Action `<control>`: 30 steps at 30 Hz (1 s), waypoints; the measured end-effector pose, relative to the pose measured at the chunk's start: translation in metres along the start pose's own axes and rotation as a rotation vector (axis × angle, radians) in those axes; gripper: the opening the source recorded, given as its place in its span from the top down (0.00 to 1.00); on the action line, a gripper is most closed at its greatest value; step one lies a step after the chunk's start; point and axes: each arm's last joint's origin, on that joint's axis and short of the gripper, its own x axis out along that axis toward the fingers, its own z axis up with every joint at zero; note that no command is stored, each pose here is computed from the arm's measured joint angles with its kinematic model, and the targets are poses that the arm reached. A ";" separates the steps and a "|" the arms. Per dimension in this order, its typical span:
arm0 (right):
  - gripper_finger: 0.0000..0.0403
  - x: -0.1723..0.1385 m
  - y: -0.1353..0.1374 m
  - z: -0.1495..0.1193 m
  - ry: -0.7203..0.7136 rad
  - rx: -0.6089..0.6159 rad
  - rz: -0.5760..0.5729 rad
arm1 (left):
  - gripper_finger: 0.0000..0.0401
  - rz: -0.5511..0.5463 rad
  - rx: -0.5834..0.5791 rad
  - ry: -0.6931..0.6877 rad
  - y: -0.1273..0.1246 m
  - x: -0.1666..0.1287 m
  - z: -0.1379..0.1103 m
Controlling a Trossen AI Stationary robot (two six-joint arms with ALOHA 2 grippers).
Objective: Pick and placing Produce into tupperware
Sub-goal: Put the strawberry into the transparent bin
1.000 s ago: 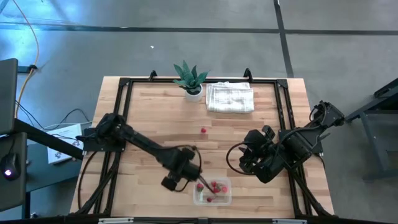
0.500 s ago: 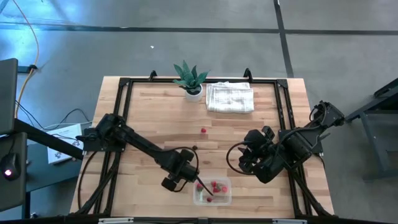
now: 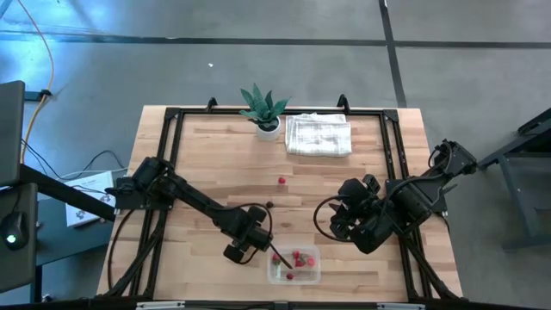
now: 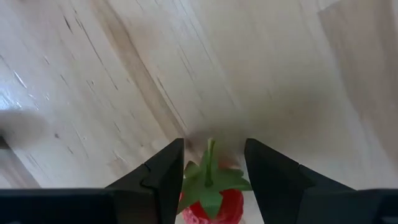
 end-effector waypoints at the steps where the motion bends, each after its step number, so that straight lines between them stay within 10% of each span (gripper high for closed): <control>1: 0.73 0.000 0.000 0.000 0.000 0.000 0.000 | 0.60 0.000 -0.001 -0.001 0.000 0.000 0.000; 13: 0.73 0.000 0.000 0.000 -0.001 0.009 0.002 | 0.97 0.041 -0.012 -0.022 0.001 0.001 0.002; 30: 0.73 0.000 0.000 0.000 -0.001 0.022 0.002 | 1.00 0.081 -0.094 -0.081 0.006 -0.049 0.010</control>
